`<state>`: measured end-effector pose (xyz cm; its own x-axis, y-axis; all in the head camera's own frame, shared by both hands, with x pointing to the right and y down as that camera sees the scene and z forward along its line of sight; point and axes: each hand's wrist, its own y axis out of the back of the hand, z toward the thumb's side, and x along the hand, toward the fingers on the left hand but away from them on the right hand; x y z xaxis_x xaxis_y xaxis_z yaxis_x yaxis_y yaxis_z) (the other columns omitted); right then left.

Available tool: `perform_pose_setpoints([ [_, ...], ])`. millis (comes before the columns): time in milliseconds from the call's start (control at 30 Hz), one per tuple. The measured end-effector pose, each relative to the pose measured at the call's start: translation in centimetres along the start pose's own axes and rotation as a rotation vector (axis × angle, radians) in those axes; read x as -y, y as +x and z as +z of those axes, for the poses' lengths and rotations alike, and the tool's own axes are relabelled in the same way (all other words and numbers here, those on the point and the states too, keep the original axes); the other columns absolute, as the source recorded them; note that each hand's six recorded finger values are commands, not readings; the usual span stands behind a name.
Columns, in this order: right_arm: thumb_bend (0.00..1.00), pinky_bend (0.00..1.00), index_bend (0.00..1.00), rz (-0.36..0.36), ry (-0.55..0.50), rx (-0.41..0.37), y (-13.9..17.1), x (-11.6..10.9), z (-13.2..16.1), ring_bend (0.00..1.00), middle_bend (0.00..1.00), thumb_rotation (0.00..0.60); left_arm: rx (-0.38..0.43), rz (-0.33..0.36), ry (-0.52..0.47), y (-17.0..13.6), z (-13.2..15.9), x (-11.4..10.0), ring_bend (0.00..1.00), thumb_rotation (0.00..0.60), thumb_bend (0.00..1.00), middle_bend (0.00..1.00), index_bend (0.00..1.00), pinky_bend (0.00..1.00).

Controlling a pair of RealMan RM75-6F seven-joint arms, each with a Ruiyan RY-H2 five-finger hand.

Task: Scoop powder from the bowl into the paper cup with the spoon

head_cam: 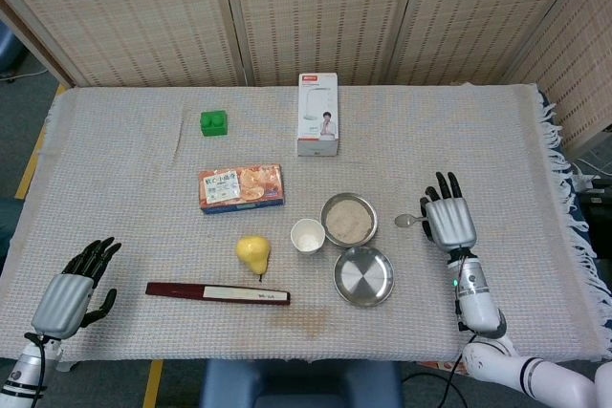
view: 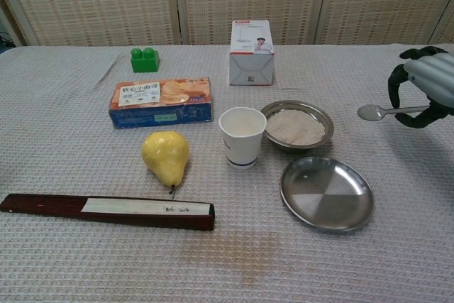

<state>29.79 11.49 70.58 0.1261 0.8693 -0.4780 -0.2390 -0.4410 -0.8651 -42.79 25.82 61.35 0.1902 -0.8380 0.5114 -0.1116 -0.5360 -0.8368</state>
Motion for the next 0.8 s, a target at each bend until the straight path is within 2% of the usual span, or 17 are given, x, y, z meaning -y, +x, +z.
perform_pose_setpoints([
  [167, 0.34, 0.0, 0.74, -0.041, 0.101, -0.043, -1.6, -2.2, 2.2, 0.0, 0.3, 0.6, 0.004, -0.002, -0.004, -0.1, 0.1, 0.0, 0.0, 0.6, 0.47, 0.0, 0.0, 0.18],
  [400, 0.34, 0.0, 0.74, -0.134, 0.317, -0.113, -4.0, -4.6, 6.0, 0.0, 0.3, 0.6, 0.008, -0.004, -0.007, -0.1, 0.1, -0.1, 0.0, 0.6, 0.47, 0.0, 0.0, 0.18],
  [600, 0.34, 0.0, 0.74, -0.169, 0.506, -0.157, -5.6, -4.8, 8.4, 0.0, 0.3, 0.6, 0.012, -0.005, -0.015, -0.2, 0.2, -0.1, 0.0, 0.6, 0.47, 0.0, 0.0, 0.18],
  [800, 0.34, 0.0, 0.74, -0.174, 0.628, -0.206, -6.3, -4.1, 10.7, 0.0, 0.3, 0.6, 0.012, -0.005, -0.016, -0.2, 0.1, -0.2, 0.0, 0.6, 0.47, 0.0, 0.0, 0.18],
])
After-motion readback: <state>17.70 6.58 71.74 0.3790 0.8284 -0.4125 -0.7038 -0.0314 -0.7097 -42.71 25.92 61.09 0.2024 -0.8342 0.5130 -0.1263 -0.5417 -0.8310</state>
